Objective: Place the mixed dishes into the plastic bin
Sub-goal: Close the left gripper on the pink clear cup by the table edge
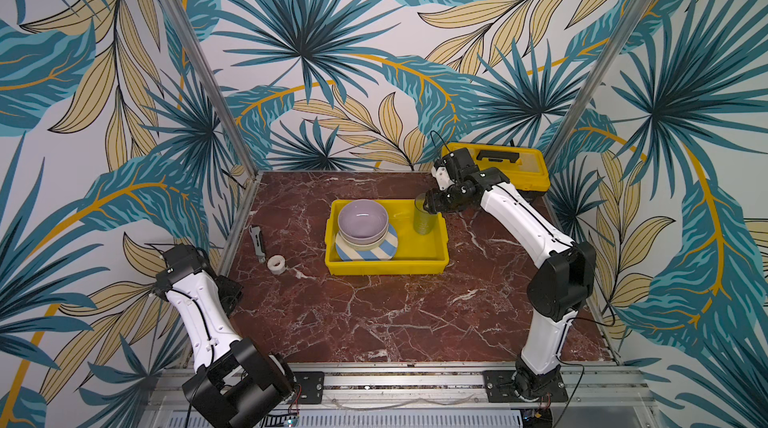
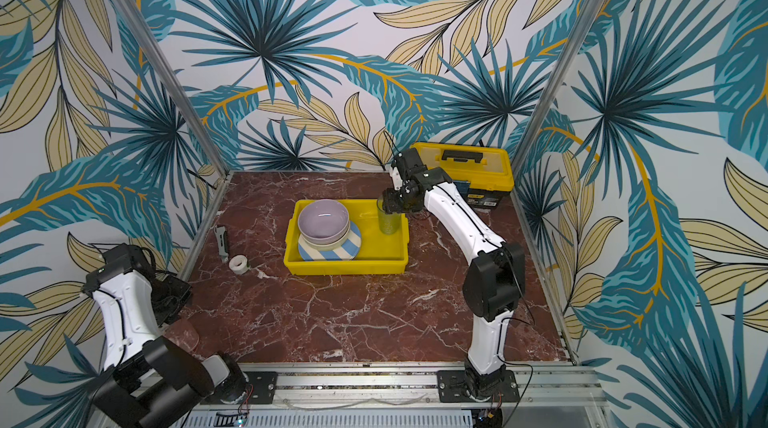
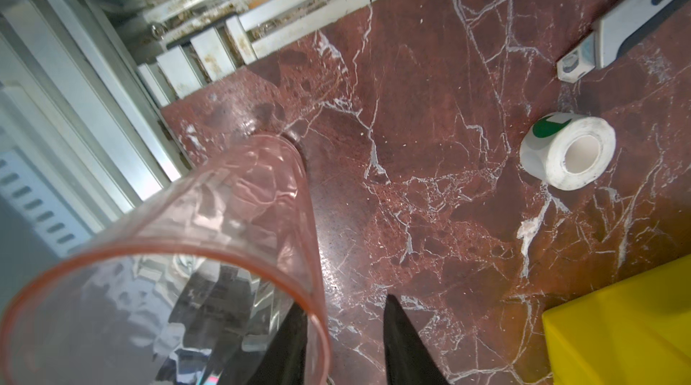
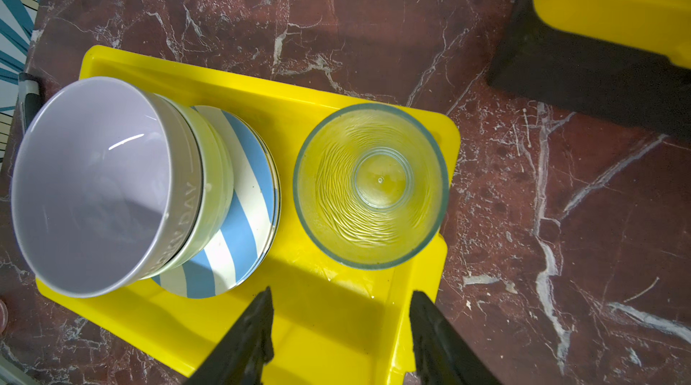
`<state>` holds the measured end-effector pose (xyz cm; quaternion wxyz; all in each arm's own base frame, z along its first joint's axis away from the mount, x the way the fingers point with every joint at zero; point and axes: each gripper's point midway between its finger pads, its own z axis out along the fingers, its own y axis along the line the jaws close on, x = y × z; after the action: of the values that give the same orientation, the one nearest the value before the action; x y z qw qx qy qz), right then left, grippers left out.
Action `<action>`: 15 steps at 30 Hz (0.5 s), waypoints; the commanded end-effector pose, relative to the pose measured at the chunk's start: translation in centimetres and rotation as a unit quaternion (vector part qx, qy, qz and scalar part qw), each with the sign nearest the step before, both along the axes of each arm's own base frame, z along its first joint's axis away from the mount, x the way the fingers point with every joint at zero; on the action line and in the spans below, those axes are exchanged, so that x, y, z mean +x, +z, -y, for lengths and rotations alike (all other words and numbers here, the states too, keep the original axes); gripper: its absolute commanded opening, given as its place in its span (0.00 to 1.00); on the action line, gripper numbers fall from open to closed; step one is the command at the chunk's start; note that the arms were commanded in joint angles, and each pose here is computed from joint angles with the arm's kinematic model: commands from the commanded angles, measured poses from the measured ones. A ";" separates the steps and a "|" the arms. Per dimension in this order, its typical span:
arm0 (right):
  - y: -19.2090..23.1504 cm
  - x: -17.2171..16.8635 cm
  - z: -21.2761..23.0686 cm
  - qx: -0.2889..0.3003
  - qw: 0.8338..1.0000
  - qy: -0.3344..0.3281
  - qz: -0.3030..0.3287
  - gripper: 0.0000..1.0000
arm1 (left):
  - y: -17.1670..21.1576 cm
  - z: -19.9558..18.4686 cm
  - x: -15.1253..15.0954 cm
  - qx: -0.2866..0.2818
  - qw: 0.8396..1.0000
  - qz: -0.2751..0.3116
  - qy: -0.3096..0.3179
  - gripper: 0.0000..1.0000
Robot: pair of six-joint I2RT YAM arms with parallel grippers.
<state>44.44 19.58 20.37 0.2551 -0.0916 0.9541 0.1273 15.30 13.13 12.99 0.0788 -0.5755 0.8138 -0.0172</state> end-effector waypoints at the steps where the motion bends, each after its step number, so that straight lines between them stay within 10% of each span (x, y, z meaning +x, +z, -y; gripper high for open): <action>1: -0.4 -0.5 0.7 -0.017 1.000 0.003 -0.004 0.61 | 0.2 0.0 0.3 -0.003 1.000 0.014 -0.001 0.31; 15: 0.5 -0.4 0.7 -0.010 1.000 -0.002 0.006 0.61 | 0.1 1.2 1.4 -0.020 0.998 0.024 -0.048 0.00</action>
<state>44.54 19.35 20.38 0.2574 -0.0929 0.9541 0.1215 16.01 12.62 13.44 0.0884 -0.5489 0.8307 -0.0299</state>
